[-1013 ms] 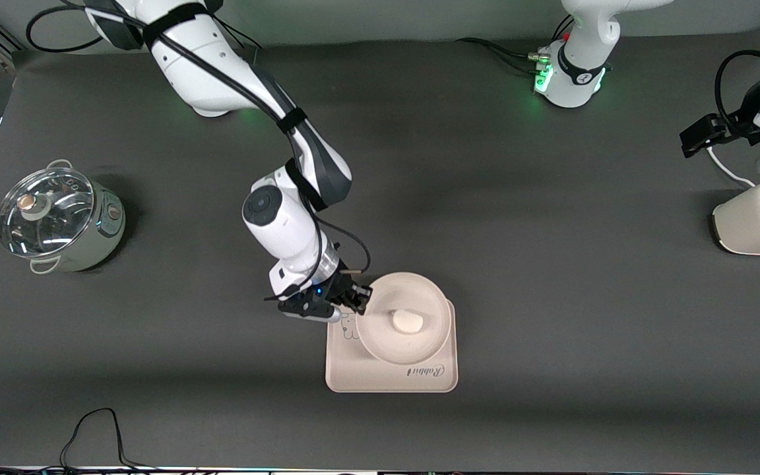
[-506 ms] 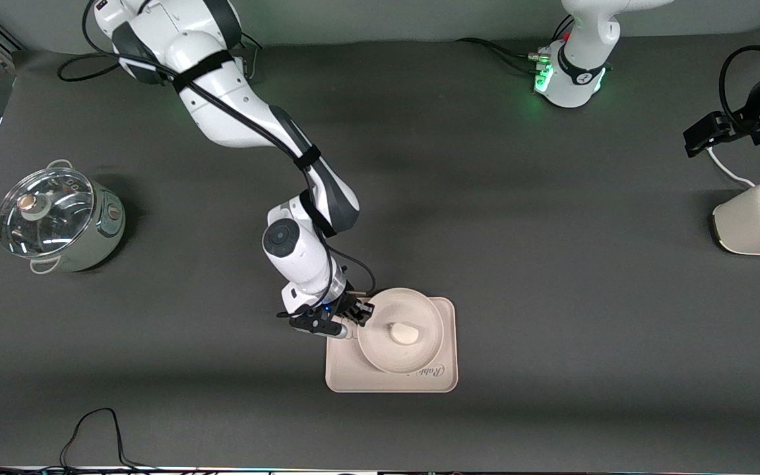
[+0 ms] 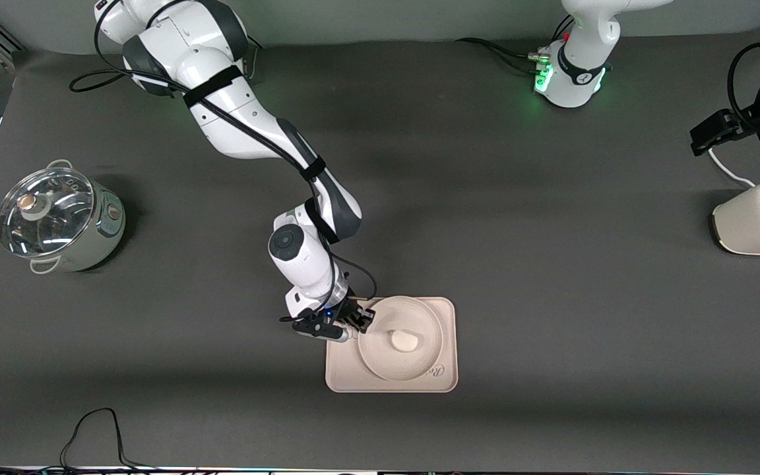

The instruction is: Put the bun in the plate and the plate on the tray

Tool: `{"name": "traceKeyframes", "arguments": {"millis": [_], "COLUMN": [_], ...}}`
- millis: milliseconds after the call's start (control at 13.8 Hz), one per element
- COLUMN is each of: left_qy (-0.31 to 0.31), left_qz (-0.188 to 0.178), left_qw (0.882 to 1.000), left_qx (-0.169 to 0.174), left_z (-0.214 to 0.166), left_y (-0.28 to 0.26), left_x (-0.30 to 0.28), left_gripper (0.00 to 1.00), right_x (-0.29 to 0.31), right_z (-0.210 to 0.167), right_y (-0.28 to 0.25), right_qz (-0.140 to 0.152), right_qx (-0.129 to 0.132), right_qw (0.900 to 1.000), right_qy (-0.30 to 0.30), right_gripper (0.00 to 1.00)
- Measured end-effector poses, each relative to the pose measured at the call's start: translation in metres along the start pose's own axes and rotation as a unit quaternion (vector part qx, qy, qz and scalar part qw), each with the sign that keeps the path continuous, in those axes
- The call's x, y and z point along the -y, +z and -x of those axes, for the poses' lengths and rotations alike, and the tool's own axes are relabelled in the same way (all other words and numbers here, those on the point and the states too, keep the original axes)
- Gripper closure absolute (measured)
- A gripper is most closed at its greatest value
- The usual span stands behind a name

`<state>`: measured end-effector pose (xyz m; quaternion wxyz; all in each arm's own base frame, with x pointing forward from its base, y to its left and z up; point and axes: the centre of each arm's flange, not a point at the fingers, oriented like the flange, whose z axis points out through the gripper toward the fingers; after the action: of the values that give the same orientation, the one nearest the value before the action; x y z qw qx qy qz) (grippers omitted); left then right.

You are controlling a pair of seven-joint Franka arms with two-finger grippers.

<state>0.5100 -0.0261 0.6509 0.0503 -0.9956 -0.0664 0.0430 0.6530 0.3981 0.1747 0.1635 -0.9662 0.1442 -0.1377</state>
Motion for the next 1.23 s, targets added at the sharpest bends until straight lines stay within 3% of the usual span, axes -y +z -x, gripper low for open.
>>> {"name": "traceKeyframes", "arguments": {"millis": [217,506,579,868,1013,1230], "left_qy": [0.003,0.010,0.011,0.015,0.015,0.014], "left_qz": [0.003,0.012,0.014,0.020,0.022,0.022], "left_qw": [1.000,1.000,0.999,0.999,0.999,0.999], "left_qx": [-0.010,-0.024,-0.027,-0.031,-0.033,-0.026], "left_z": [0.001,0.001,0.001,-0.004,-0.010,-0.018], "left_y": [-0.009,-0.023,-0.025,-0.023,-0.016,0.004], "left_x": [-0.002,0.003,0.002,-0.001,-0.001,0.000], "left_gripper": [0.00,0.00,0.00,0.00,0.00,0.00], "right_x": [0.005,0.014,0.018,0.016,-0.012,-0.083], "right_z": [-0.004,-0.028,-0.038,-0.075,-0.096,-0.119], "right_y": [-0.006,-0.054,-0.078,-0.199,-0.268,-0.381], "right_qz": [-0.002,0.030,0.039,0.075,0.103,0.109], "right_qx": [0.001,0.061,0.075,0.115,0.125,0.157], "right_qw": [1.000,0.998,0.996,0.991,0.987,0.981], "right_qy": [0.000,0.008,0.009,0.008,-0.010,-0.043], "right_gripper": [0.50,0.07,0.00,0.00,0.00,0.00]}}
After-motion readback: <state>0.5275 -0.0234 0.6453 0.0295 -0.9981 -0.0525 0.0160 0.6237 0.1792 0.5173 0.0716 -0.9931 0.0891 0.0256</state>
